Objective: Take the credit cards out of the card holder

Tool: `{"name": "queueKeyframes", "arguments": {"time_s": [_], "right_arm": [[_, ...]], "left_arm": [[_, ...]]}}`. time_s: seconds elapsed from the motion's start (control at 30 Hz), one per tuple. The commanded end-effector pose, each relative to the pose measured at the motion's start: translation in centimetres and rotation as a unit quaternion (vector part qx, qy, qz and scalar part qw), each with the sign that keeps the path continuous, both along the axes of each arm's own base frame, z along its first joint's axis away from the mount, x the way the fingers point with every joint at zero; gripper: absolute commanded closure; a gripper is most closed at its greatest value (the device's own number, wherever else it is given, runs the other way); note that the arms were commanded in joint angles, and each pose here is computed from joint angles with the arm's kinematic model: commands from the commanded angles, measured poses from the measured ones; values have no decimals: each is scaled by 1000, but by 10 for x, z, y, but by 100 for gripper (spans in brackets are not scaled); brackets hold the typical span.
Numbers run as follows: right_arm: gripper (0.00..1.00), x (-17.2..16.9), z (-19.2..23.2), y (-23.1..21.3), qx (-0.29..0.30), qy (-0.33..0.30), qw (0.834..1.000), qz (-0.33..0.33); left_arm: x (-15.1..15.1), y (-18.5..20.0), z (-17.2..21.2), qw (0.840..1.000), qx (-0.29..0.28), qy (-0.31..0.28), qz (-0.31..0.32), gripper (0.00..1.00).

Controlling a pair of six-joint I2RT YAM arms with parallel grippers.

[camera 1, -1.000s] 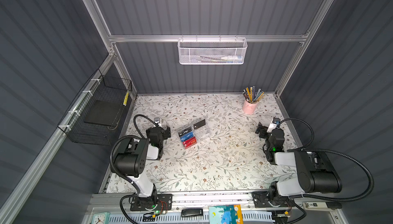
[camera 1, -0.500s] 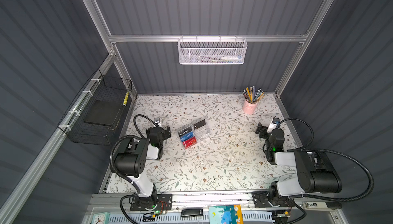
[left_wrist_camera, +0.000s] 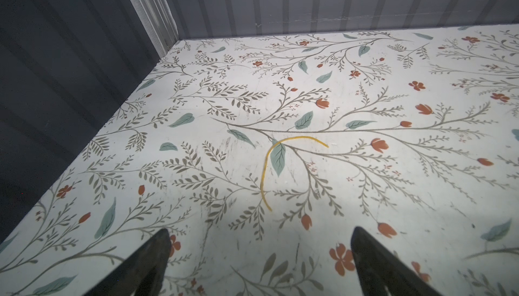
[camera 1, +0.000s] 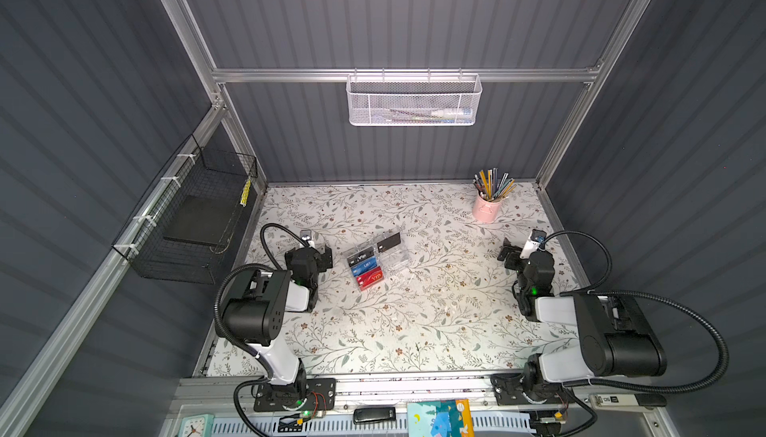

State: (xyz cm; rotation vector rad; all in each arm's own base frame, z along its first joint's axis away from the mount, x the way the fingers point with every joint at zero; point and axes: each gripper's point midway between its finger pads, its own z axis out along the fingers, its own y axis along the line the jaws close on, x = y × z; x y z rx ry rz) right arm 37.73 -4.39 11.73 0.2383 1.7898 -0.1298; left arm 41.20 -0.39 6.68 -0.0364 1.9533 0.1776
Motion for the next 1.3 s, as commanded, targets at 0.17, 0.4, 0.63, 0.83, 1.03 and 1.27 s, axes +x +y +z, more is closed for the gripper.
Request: {"name": "queueKeyframes", "arguments": {"time_s": [0.17, 0.4, 0.63, 0.83, 1.03, 1.27], "right_arm": [[1, 3, 4, 1, -3, -5, 1000, 2], [1, 3, 5, 1, -3, -6, 1000, 2], [1, 3, 4, 1, -3, -5, 1000, 2], [1, 3, 5, 1, -3, -5, 1000, 2], [1, 3, 4, 1, -3, -4, 1000, 3], [1, -1, 11, -6, -4, -17, 1000, -24]], "left_arm": [[3, -2, 2, 1000, 5, -2, -6, 0], [3, -2, 2, 1000, 5, -2, -6, 0], [3, -2, 1, 1000, 5, -2, -6, 0], [3, -2, 1, 1000, 6, -2, -5, 0], [4, 2, 0, 1000, -3, 3, 2, 0], [3, 6, 9, 1000, -7, -3, 4, 0]]}}
